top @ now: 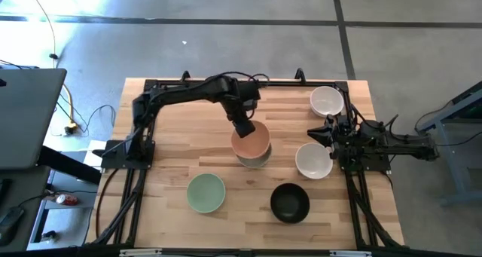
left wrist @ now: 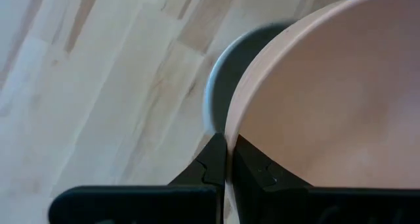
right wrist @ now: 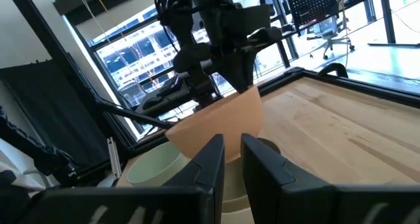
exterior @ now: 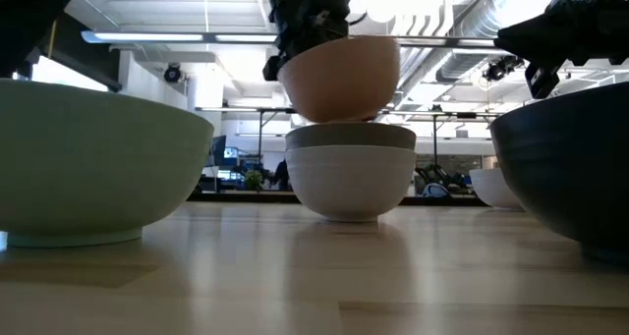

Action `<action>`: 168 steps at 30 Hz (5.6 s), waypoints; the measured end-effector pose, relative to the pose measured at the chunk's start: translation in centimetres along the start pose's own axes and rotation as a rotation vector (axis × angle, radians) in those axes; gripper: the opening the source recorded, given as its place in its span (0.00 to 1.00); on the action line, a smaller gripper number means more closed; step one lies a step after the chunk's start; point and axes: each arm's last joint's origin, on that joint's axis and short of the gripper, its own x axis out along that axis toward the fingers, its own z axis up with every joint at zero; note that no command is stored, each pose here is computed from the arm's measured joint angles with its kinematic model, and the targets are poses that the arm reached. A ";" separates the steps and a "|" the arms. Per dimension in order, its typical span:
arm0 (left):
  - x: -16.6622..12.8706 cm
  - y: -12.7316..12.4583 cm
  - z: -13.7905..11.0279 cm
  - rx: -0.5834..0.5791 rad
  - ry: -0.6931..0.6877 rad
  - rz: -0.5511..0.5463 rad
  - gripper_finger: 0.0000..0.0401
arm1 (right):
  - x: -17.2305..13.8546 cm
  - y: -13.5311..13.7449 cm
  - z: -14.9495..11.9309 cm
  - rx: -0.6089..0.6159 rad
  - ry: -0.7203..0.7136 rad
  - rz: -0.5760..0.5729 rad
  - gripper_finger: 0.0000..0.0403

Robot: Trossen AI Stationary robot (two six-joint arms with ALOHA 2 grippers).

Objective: Nest bowls inside each other
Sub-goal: Stack the orange bowl on the gray bowl, then stack the blue bowl on the orange bowl

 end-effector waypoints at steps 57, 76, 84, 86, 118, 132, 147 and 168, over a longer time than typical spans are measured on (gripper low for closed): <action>4.9 -2.2 2.6 0.135 0.146 0.062 0.00 | 0.0 0.1 -0.1 0.010 0.026 0.031 0.11; 5.9 -1.9 2.7 0.150 0.163 0.081 0.00 | 0.0 0.1 -0.1 0.018 0.025 0.031 0.11; 5.9 -1.9 2.7 0.151 0.164 0.099 0.06 | 0.0 0.1 -0.1 0.018 0.025 0.031 0.11; 5.9 -1.9 2.7 0.154 0.164 0.103 0.10 | 0.0 0.1 -0.1 0.018 0.025 0.031 0.11; 5.9 -1.1 3.2 0.222 0.146 0.008 0.01 | 0.0 0.0 -0.2 0.015 0.036 0.026 0.11; 8.9 -2.7 2.8 0.246 0.212 0.029 0.12 | 0.0 0.0 -0.3 0.036 0.049 0.039 0.11; 4.9 -2.2 3.6 0.217 0.106 0.105 0.29 | 0.0 0.1 -0.3 0.036 0.052 0.041 0.11; -5.7 -4.6 3.7 0.377 -0.408 0.026 0.29 | 0.0 0.0 -0.5 0.032 0.071 0.044 0.11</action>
